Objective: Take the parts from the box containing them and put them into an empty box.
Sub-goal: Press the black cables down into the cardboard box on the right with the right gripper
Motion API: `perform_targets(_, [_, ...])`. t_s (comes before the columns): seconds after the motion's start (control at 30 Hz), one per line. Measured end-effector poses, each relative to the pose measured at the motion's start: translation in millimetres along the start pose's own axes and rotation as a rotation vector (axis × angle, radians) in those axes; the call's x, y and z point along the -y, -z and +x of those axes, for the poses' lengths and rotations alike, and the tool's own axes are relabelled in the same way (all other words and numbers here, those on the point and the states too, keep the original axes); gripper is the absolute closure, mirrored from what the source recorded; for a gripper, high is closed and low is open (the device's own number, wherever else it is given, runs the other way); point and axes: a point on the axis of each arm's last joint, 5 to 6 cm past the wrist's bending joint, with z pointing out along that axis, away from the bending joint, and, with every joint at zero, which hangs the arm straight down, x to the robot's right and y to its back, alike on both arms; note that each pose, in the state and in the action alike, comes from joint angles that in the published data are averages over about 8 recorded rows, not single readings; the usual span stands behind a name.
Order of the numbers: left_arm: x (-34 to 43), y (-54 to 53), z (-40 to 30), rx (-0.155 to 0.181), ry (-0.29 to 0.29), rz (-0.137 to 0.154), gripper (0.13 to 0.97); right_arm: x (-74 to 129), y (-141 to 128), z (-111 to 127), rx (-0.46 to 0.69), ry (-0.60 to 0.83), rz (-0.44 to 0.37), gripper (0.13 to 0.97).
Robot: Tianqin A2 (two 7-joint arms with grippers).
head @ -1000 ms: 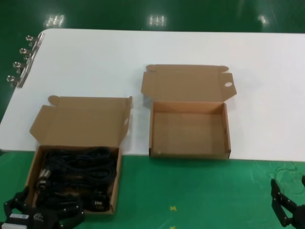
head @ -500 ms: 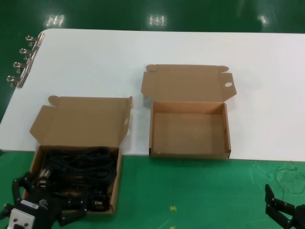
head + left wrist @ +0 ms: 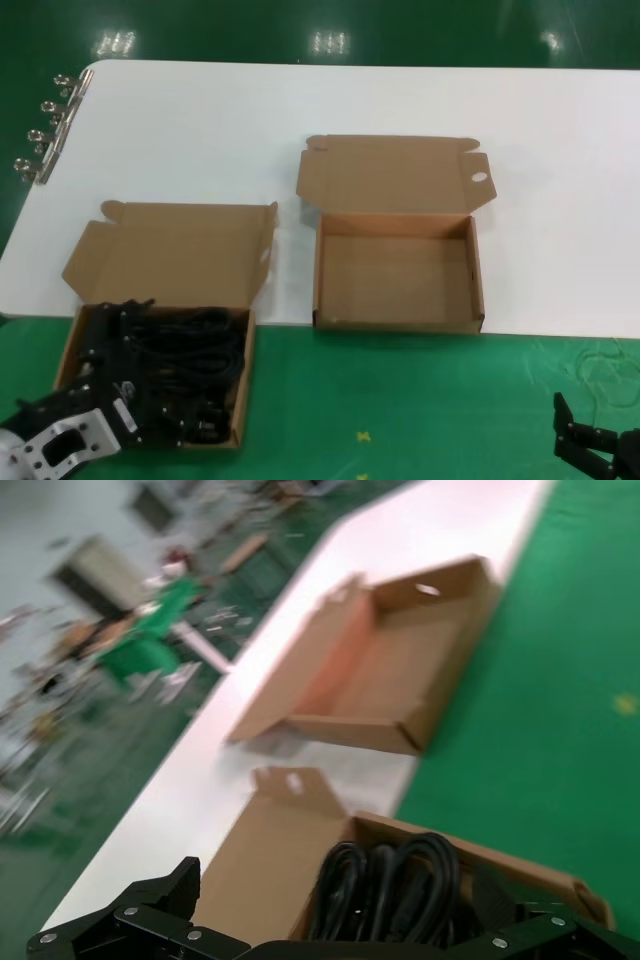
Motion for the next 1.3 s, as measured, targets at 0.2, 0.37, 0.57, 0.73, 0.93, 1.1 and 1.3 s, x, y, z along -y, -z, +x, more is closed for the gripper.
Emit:
perform_targets(0.2, [7.0,-16.0,-41.6,-0.187,-0.199,-0.025,0.132,0,0,0,0.000,0.000,0.000,0.150])
perform_targets(0.37, [15.8,-34.2,-76.4,-0.309,-0.315,-0.105,0.132,0,0,0,0.000,0.000,0.000,0.133])
perform_targets(0.57, [24.4,-61.0,-107.4,-0.377,-0.387,-0.233,0.132,0,0,0,0.000,0.000,0.000,0.130])
perform_targets(0.73, [25.2,-81.8,-114.0,-0.414,-0.406,-0.310,0.132,0,0,0,0.000,0.000,0.000,0.130])
perform_targets(0.93, [18.6,-98.9,-108.5,-0.457,-0.413,-0.356,0.132,0,0,0,0.000,0.000,0.000,0.130])
perform_targets(1.1, [16.0,-105.8,-107.3,-0.473,-0.406,-0.356,0.139,0,0,0,0.000,0.000,0.000,0.130])
perform_targets(1.3, [15.3,-107.3,-109.7,-0.481,-0.398,-0.345,0.164,0,0,0,0.000,0.000,0.000,0.130])
